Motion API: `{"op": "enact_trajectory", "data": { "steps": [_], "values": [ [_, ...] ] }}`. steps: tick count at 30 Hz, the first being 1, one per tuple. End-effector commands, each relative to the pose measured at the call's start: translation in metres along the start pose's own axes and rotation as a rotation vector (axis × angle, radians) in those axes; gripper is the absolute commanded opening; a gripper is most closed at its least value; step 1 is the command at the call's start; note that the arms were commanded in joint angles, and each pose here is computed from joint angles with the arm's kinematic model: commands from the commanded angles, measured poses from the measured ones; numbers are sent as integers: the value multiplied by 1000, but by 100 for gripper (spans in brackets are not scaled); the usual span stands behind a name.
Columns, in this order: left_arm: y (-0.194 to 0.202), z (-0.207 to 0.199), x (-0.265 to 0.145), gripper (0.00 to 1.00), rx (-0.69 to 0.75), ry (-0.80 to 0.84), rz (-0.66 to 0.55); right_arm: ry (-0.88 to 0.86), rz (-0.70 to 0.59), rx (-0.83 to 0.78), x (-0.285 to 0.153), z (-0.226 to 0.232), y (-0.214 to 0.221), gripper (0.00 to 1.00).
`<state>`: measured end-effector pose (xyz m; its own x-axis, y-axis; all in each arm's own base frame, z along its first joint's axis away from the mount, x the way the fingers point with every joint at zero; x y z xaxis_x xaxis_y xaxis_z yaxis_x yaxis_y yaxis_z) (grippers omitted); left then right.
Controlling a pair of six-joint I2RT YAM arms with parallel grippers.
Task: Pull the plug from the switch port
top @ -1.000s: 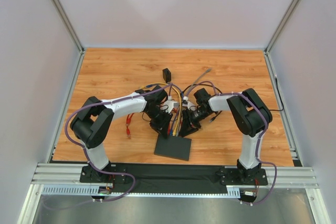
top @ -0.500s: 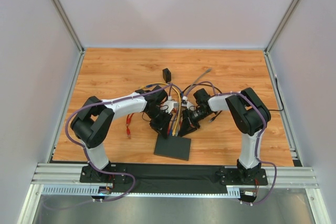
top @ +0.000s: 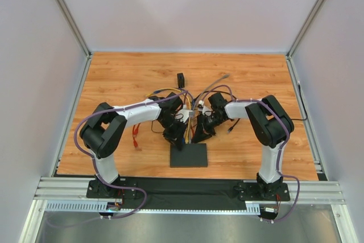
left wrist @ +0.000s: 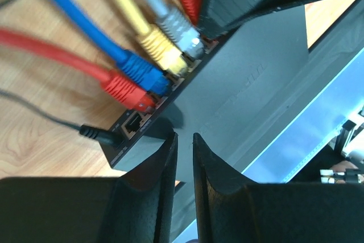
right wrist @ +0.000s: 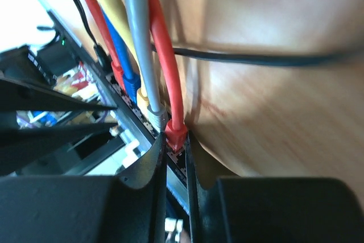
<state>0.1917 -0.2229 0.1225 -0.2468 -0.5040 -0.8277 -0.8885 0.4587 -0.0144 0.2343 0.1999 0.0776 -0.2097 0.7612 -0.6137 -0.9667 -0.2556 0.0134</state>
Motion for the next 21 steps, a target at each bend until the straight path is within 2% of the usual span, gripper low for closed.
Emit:
{"op": "enact_trajectory", "data": {
  "steps": [1,6,14,17,21],
  "values": [
    [-4,6,6,25,-9,-57,20,183,-155,-46,-5,-5,-29,0],
    [-5,8,8,24,-9,-60,24,142,-183,-32,-5,-1,-36,0],
    [-7,8,8,24,-13,-80,29,170,-142,-47,-3,-2,-28,0],
    [-5,10,8,25,-20,-98,36,33,-161,-35,3,2,-28,0],
    [-3,10,8,24,-19,-116,46,-40,-182,23,10,-4,-36,0]
  ]
}}
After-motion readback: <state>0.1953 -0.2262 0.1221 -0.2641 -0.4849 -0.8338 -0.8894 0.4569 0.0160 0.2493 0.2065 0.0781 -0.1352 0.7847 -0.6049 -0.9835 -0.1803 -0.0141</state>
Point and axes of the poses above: each gripper's point midway between its finger pads, its own x axis out along the fingers, its own z axis along the line the jaws close on, y = z × x, the point moved 10 cm from there along -x, back along the fingers, and after that the axes turned 8 degrees about -x, right-handed, at the moved point
